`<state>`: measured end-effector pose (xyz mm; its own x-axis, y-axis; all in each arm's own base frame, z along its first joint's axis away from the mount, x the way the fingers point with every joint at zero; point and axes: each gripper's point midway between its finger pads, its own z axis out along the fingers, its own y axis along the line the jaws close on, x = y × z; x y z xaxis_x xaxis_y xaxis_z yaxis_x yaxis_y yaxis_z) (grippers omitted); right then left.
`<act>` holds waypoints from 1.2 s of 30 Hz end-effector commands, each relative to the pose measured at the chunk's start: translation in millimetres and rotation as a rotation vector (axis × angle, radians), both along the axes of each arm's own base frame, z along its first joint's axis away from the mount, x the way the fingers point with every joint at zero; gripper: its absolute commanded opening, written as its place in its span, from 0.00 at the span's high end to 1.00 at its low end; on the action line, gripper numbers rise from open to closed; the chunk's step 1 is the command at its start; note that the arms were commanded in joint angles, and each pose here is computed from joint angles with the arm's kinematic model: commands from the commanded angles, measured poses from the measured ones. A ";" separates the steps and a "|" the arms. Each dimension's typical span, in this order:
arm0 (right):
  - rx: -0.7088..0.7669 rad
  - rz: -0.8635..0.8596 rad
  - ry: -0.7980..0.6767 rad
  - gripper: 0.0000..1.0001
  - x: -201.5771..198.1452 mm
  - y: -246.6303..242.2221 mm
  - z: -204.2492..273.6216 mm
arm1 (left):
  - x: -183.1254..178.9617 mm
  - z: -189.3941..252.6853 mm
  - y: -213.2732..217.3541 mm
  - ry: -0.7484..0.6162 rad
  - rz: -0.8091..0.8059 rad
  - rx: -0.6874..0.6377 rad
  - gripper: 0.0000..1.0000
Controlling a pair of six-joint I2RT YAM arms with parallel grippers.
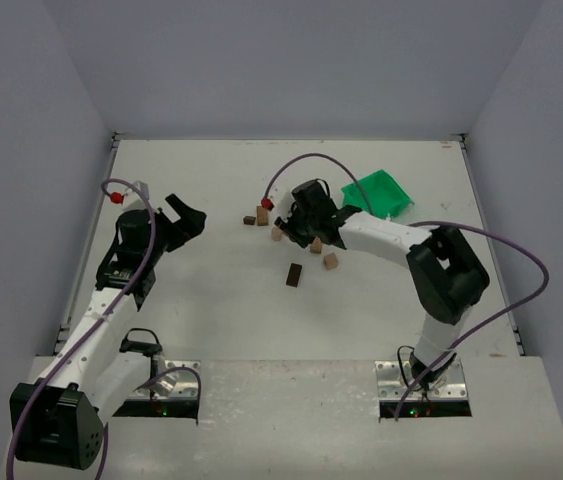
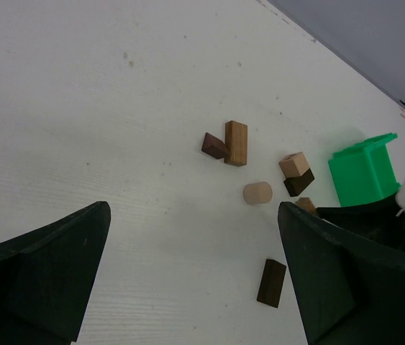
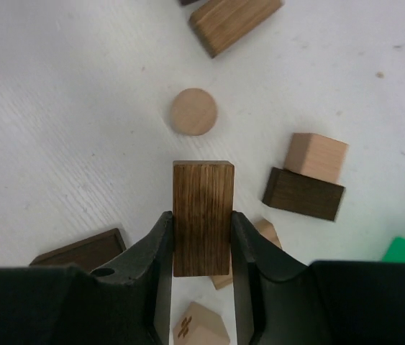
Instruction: Build the wood block tower
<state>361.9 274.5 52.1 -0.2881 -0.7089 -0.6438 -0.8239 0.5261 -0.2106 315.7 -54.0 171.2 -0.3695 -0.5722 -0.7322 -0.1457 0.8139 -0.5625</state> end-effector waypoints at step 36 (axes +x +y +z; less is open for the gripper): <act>-0.009 -0.902 0.121 0.52 -134.0 -103.2 -36.3 | -3.5 12.9 -7.7 -0.056 -0.036 -0.030 0.00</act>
<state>216.2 170.4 0.0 -0.8193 -0.2294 -0.5255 -0.1914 0.9733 -0.1265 308.5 -60.8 169.4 -0.3906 -0.5781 -0.7164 -0.1207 0.8036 -0.5827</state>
